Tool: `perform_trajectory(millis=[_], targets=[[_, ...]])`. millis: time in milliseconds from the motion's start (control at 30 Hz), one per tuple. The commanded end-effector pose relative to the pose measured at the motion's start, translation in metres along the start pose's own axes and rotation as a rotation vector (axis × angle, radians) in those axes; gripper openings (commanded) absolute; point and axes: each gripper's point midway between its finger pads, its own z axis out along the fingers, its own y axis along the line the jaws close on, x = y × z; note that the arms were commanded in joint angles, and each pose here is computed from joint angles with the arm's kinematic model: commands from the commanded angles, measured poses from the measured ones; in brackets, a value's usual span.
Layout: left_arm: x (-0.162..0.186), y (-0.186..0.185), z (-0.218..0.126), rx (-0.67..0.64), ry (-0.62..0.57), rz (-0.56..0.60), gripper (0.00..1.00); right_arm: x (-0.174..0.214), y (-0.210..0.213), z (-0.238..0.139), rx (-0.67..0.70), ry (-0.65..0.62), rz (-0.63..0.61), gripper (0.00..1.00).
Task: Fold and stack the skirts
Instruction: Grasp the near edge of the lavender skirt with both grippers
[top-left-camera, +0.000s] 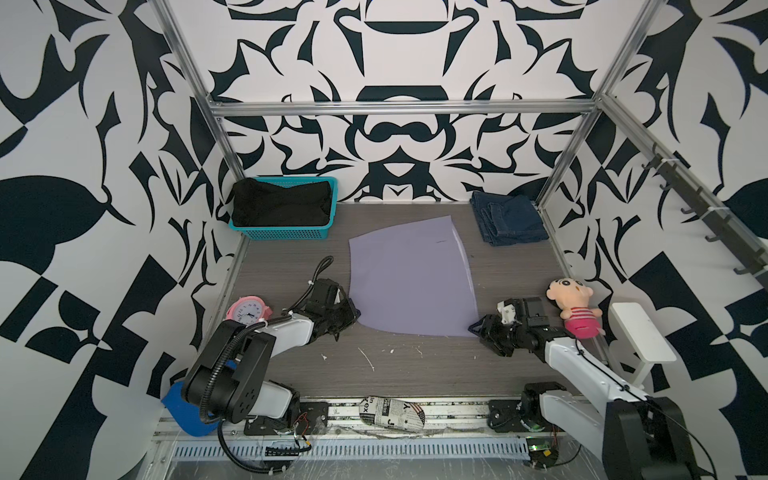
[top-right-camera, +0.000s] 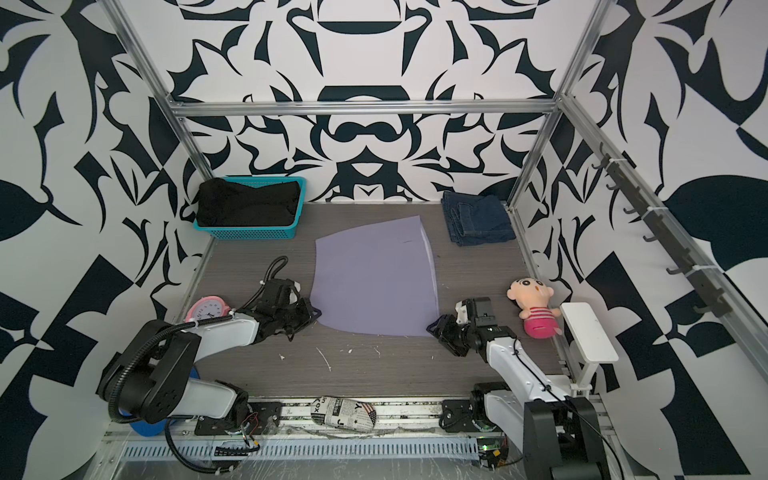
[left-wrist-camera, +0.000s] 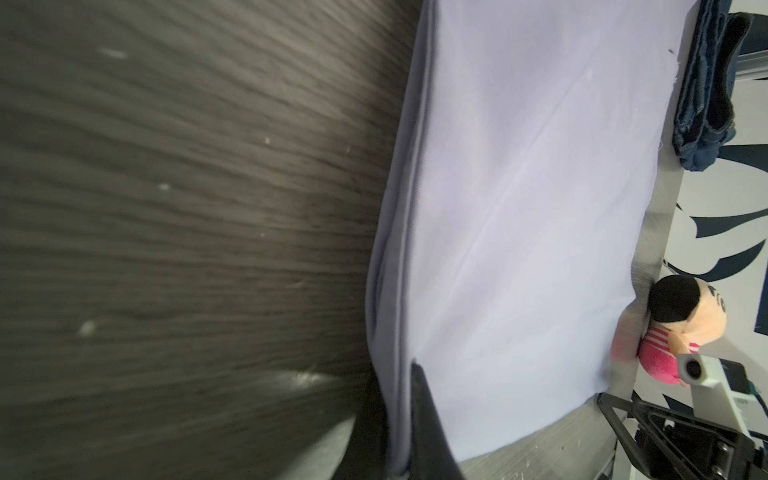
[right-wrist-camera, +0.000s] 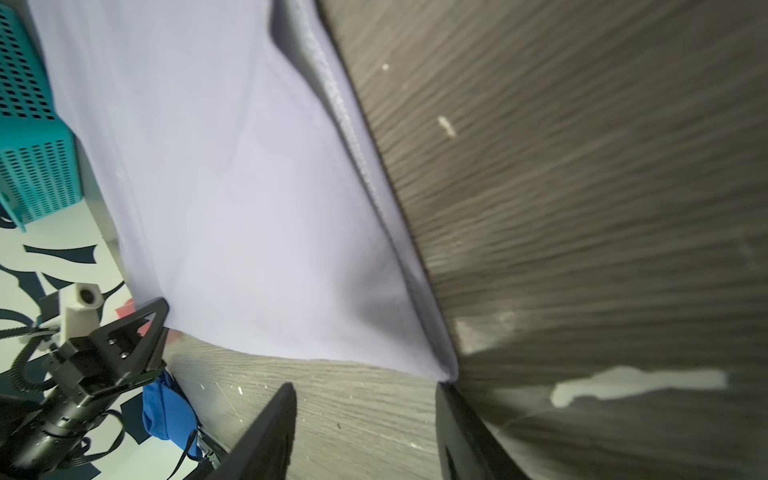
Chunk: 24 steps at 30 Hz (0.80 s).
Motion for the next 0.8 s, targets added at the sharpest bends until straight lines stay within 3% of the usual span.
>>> perform_trajectory(millis=[0, 333, 367, 433, 767], targets=[[0.013, 0.025, -0.002, -0.109, 0.038, -0.02, 0.0, -0.002, -0.002, 0.003, -0.006, -0.007, 0.006, 0.55], [0.01, 0.024, -0.008, -0.107, 0.008, -0.023, 0.0, -0.017, 0.016, 0.002, -0.067, -0.058, -0.033, 0.25], [0.009, 0.023, -0.009, -0.108, 0.004, -0.022, 0.0, -0.018, 0.018, 0.001, -0.073, -0.06, -0.036, 0.14], [0.008, 0.023, -0.011, -0.113, 0.0, -0.017, 0.0, -0.02, 0.02, -0.001, -0.077, -0.071, -0.041, 0.02], [0.006, 0.018, -0.023, -0.101, -0.026, -0.016, 0.0, -0.012, 0.024, -0.009, -0.085, -0.057, -0.072, 0.0]])
